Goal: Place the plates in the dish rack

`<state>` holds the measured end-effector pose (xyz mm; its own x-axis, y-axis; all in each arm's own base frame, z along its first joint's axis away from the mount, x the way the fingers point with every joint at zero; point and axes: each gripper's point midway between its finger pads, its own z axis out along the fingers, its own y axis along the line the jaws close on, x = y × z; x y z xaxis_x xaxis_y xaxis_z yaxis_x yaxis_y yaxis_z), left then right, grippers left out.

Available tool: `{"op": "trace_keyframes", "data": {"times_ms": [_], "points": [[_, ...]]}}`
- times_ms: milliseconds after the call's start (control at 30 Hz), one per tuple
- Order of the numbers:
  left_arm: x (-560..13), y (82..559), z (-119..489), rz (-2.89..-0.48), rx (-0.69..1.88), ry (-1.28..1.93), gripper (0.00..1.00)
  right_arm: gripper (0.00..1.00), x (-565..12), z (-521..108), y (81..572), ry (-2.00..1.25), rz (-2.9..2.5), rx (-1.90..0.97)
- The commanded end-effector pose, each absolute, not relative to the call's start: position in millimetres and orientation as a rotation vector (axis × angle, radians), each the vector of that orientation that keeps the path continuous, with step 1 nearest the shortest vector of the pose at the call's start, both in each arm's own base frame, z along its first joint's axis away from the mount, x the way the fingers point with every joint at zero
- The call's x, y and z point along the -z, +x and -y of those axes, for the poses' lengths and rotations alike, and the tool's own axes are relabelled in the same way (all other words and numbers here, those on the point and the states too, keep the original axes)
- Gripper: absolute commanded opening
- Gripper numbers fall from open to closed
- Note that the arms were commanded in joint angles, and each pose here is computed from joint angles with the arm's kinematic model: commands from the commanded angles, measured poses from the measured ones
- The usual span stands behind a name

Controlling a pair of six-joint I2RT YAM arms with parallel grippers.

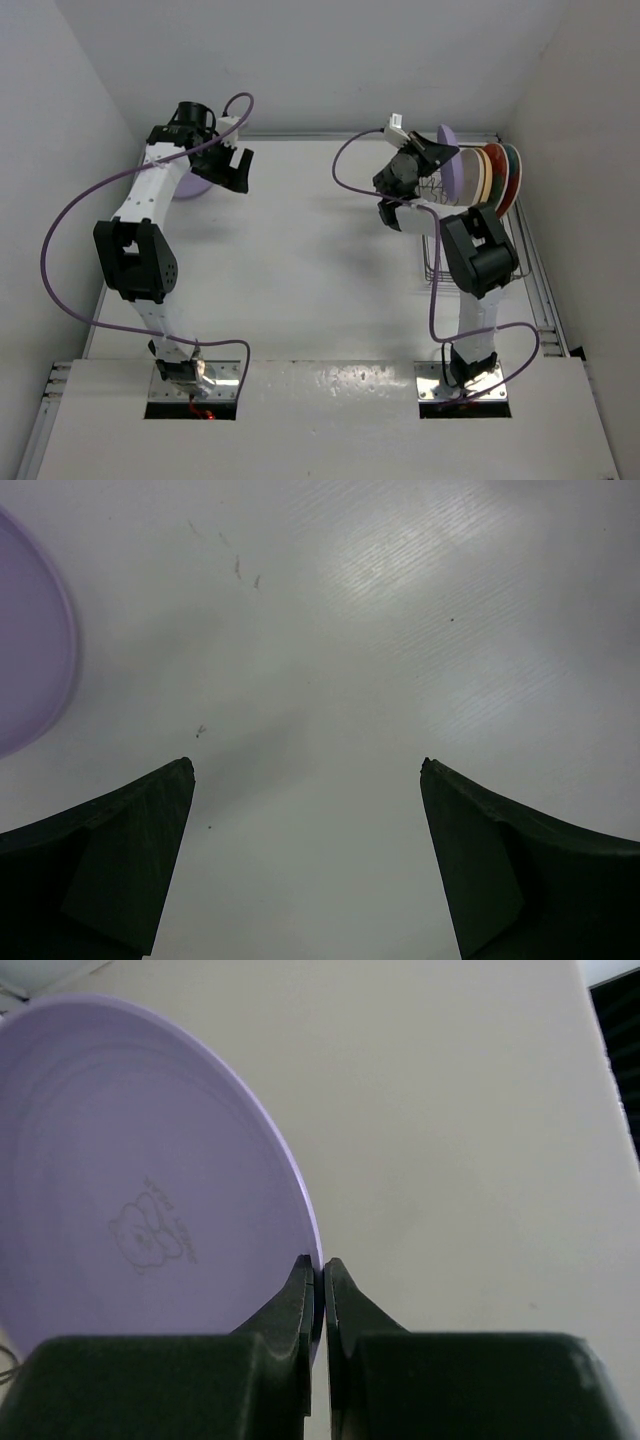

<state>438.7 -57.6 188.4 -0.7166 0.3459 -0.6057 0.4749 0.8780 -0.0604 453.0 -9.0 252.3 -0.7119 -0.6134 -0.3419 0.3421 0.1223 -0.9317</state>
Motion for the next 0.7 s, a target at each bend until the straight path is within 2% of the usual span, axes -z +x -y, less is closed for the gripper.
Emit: {"op": "trace_keyframes", "data": {"times_ms": [0,100,267,667], "points": [[-209.8,435.0,53.2,-2.382,0.273,0.596,1.00,0.00,-323.0,29.4,415.1,0.119,-1.500,1.526],[-209.8,435.0,53.2,-2.382,0.273,0.596,1.00,0.00,-337.1,34.8,403.6,0.137,-1.471,1.510],[-213.5,436.2,54.8,-2.370,0.281,0.599,1.00,0.00,-329.3,35.4,401.9,0.113,-1.477,1.516],[-216.7,431.4,50.7,-2.372,0.277,0.588,1.00,0.00,-267.1,32.2,415.8,0.113,-1.572,1.511]]}}
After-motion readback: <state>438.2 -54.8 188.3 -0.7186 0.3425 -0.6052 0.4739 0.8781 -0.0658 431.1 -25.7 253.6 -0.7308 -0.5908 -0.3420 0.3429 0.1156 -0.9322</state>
